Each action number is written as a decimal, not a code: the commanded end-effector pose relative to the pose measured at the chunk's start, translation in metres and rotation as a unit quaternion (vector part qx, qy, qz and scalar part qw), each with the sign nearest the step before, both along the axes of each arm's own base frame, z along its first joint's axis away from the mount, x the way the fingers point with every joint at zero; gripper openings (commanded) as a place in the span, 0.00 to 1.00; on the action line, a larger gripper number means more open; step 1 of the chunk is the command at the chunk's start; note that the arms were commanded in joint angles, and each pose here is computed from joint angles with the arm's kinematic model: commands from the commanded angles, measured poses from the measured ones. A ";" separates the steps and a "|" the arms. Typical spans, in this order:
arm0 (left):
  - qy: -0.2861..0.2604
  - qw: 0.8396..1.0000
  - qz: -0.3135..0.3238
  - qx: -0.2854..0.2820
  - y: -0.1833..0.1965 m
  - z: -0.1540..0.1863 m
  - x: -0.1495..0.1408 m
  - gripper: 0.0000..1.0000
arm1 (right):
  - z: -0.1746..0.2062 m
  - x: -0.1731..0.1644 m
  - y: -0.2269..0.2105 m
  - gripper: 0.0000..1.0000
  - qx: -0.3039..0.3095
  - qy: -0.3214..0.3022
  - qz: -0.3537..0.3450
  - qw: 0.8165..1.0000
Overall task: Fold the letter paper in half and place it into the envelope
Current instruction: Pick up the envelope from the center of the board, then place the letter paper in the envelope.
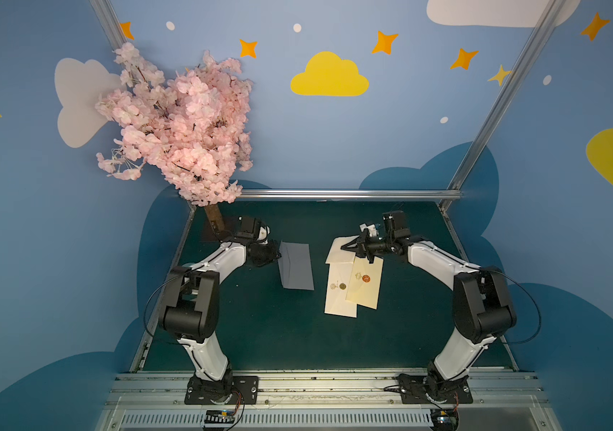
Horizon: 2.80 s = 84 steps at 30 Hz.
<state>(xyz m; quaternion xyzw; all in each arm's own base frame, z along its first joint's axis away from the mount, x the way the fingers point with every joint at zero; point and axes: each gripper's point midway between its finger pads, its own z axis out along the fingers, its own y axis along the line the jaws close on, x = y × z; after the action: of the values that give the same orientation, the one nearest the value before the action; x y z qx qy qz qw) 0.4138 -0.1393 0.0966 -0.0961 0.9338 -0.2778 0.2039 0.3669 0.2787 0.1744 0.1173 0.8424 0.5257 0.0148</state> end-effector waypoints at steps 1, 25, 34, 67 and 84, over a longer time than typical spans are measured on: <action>0.004 1.000 0.003 -0.003 -0.009 0.016 -0.013 0.03 | -0.014 -0.019 0.004 0.00 -0.072 0.007 0.041 0.997; -0.029 0.995 -0.091 0.003 -0.075 0.056 -0.050 0.03 | -0.042 -0.042 0.115 0.00 -0.108 0.036 0.165 0.980; -0.041 0.991 -0.120 -0.036 -0.090 0.056 -0.054 0.03 | -0.039 -0.039 0.136 0.00 -0.015 0.039 0.159 0.986; -0.039 0.985 -0.123 -0.116 -0.102 0.060 -0.046 0.03 | -0.036 -0.034 0.108 0.26 -0.057 0.068 0.150 0.985; -0.040 0.985 -0.110 -0.129 -0.091 0.064 -0.040 0.03 | -0.034 -0.042 0.098 0.00 -0.075 0.078 0.142 0.984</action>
<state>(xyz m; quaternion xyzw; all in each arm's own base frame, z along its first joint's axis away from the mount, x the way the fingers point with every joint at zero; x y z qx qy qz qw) 0.3765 -0.2290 0.1625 -0.0095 0.8892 -0.4106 0.2016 0.3281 0.3795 0.1433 0.0326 0.8829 0.4552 -0.1106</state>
